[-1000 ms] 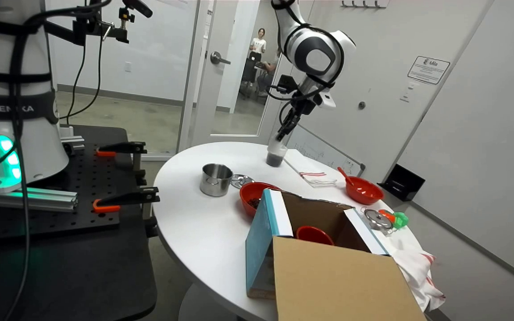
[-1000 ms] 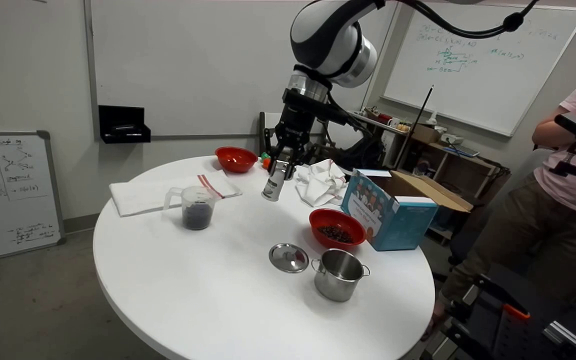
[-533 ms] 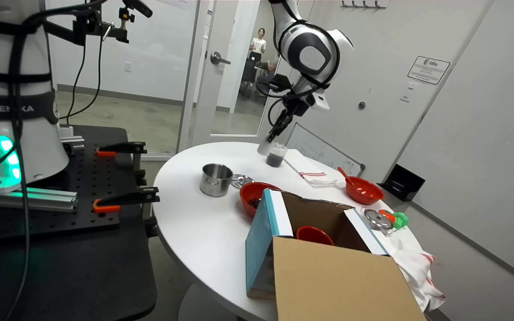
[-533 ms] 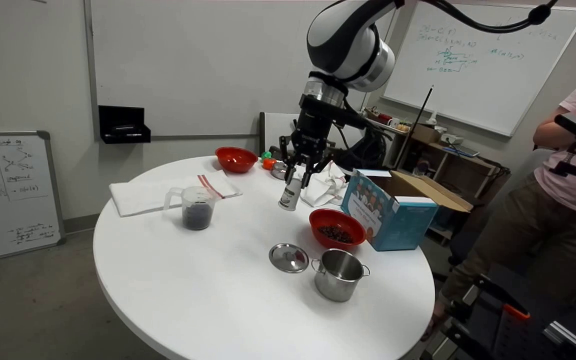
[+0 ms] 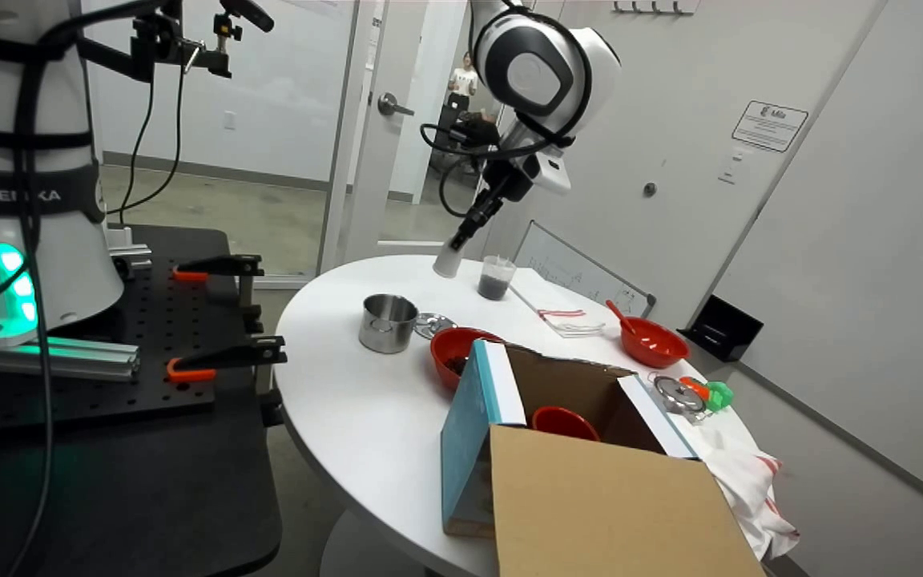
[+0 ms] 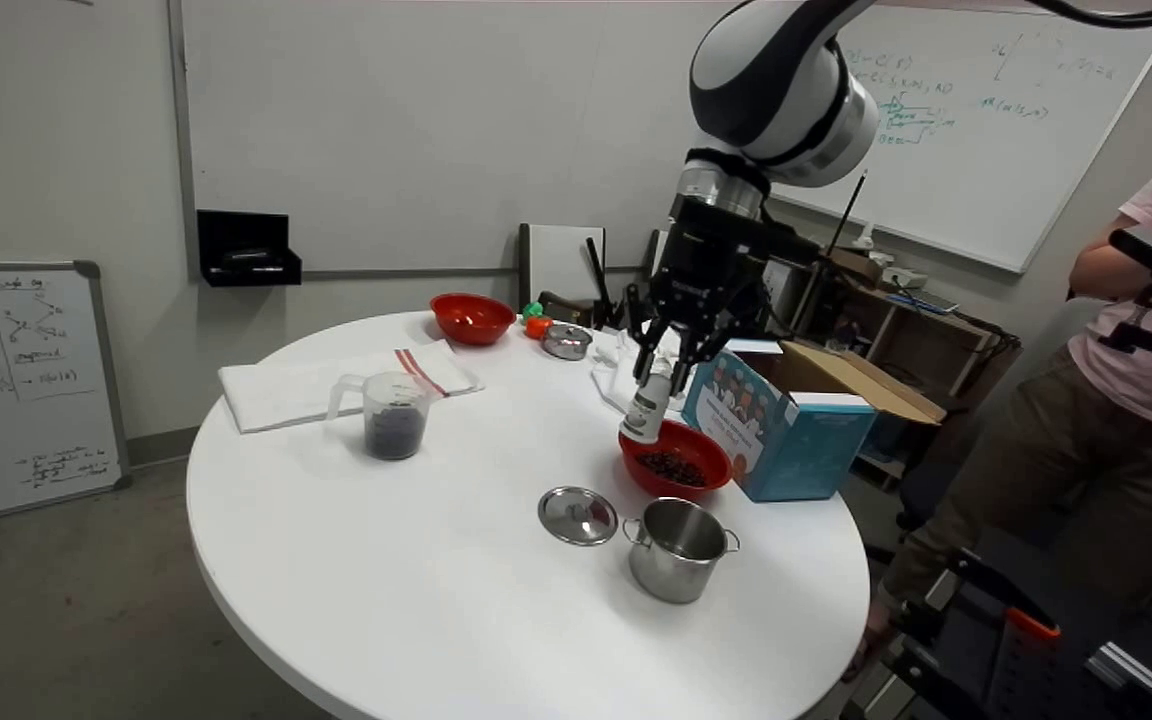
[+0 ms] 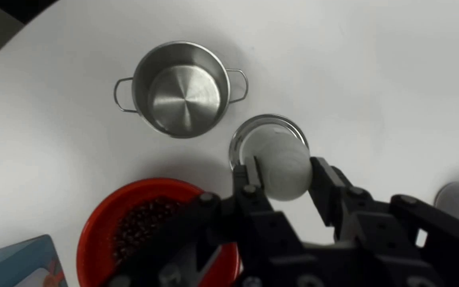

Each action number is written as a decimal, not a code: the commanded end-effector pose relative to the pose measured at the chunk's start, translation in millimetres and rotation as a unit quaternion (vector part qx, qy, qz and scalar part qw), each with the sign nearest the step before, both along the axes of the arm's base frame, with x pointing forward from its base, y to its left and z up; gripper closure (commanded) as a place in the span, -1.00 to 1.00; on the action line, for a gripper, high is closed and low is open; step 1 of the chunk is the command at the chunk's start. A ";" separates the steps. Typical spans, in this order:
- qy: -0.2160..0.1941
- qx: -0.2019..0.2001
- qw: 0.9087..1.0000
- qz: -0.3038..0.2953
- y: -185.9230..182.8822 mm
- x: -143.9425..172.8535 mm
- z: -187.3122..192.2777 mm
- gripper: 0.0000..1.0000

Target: Pace the salt shaker in the pot

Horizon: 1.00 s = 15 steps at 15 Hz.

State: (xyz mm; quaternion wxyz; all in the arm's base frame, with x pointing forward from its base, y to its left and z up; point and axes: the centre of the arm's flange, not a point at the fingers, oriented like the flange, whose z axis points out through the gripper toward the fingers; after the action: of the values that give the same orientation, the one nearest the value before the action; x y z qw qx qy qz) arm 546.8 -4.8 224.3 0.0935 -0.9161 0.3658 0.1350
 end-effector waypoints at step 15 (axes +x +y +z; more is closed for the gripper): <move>0.065 0.000 0.997 0.034 20.5 -35.7 -32.6 0.80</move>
State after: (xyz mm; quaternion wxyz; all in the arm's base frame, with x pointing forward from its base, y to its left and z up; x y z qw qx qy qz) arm 514.8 8.5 209.9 0.0766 -0.9191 0.3418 0.1801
